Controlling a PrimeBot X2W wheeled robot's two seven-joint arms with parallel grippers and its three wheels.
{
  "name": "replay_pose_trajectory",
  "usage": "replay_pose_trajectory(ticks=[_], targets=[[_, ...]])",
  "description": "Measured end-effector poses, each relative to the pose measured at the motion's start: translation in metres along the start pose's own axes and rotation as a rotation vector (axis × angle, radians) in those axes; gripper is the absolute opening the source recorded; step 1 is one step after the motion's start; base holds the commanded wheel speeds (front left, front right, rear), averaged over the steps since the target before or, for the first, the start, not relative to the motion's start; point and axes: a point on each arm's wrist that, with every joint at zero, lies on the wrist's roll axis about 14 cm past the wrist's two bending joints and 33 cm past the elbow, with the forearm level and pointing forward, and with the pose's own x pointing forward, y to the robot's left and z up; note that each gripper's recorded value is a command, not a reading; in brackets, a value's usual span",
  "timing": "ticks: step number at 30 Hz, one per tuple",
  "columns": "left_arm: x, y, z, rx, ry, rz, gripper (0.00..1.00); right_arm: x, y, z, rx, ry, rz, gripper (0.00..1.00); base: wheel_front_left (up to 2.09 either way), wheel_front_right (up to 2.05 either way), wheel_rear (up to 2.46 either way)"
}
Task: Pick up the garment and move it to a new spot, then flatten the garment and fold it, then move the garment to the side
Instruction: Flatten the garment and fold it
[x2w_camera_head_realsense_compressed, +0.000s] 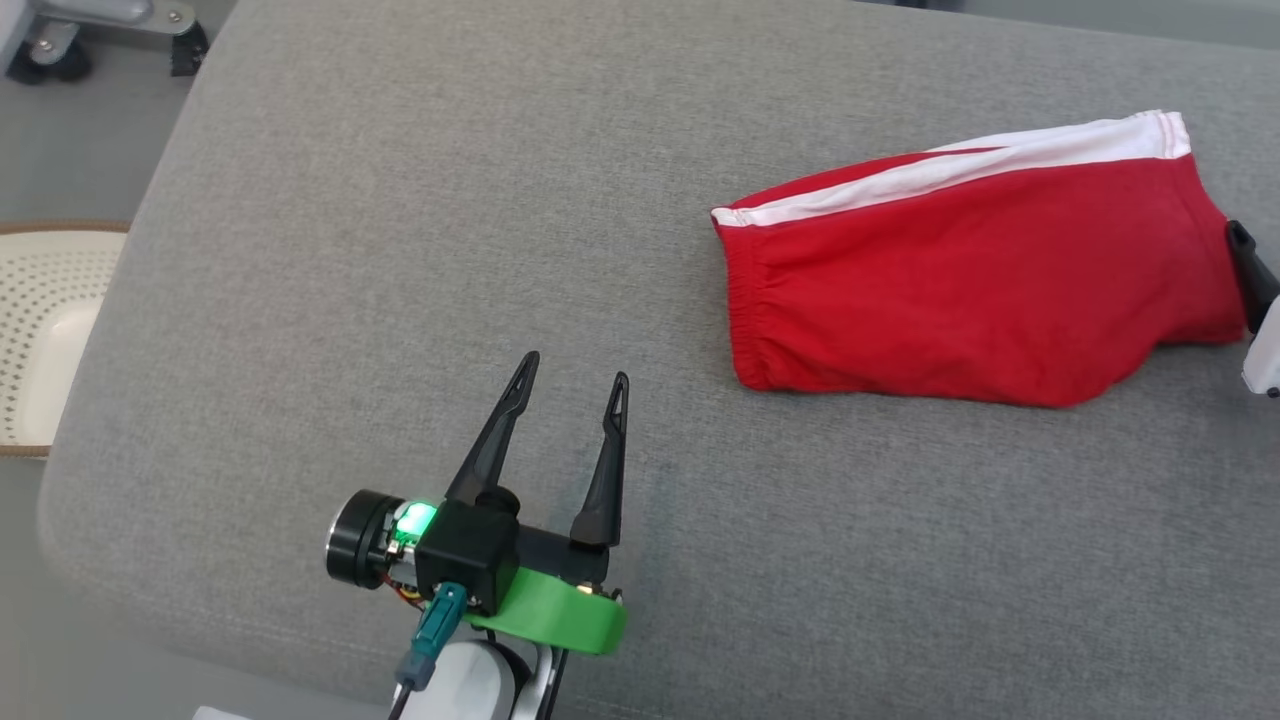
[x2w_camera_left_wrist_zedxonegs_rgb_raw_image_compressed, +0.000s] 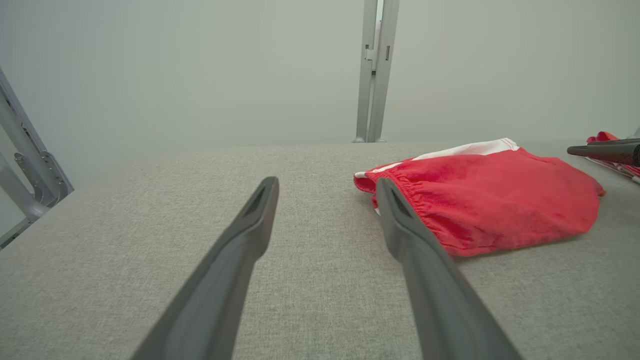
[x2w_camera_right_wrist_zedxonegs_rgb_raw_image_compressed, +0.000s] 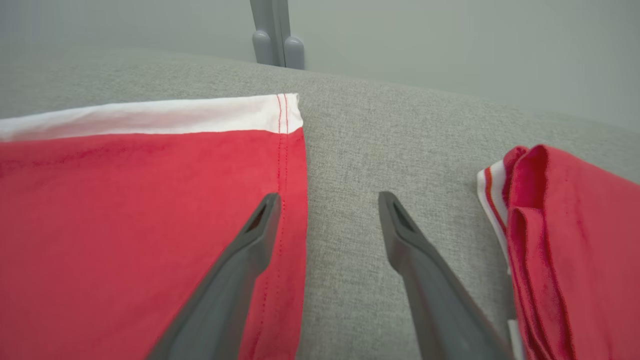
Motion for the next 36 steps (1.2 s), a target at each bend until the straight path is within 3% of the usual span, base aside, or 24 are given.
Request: replay_pose_trajectory(ticks=[12,13,14,15,24,32,36], targets=[[-0.006,0.018,-0.01,0.003,0.039,0.065,1.0,0.042,0.038,-0.043,0.058,0.171,0.048,1.0,0.0,0.0,0.0],[-0.005,0.017,-0.011,0.002,0.042,0.062,1.0,0.043,0.042,-0.046,0.066,0.181,0.054,0.5,0.0,0.0,0.0],[-0.005,0.017,-0.011,0.001,0.043,0.059,1.0,0.043,0.044,-0.047,0.07,0.185,0.058,0.43,0.0,0.0,0.0],[-0.003,0.015,-0.012,0.001,0.043,0.054,1.0,0.043,0.045,-0.048,0.071,0.186,0.061,0.0,0.0,0.0,0.0],[0.001,0.003,-0.012,-0.005,0.037,0.013,1.0,0.015,0.033,-0.051,0.061,0.165,0.039,0.0,0.0,0.0,0.0],[0.0,-0.021,-0.003,-0.022,0.005,-0.059,1.0,-0.044,-0.043,-0.046,-0.073,0.162,-0.105,0.0,0.0,0.0,0.0],[-0.001,-0.032,0.003,-0.03,-0.015,-0.092,1.0,-0.061,-0.056,-0.023,-0.124,0.106,-0.127,0.0,0.0,0.0,0.0]])
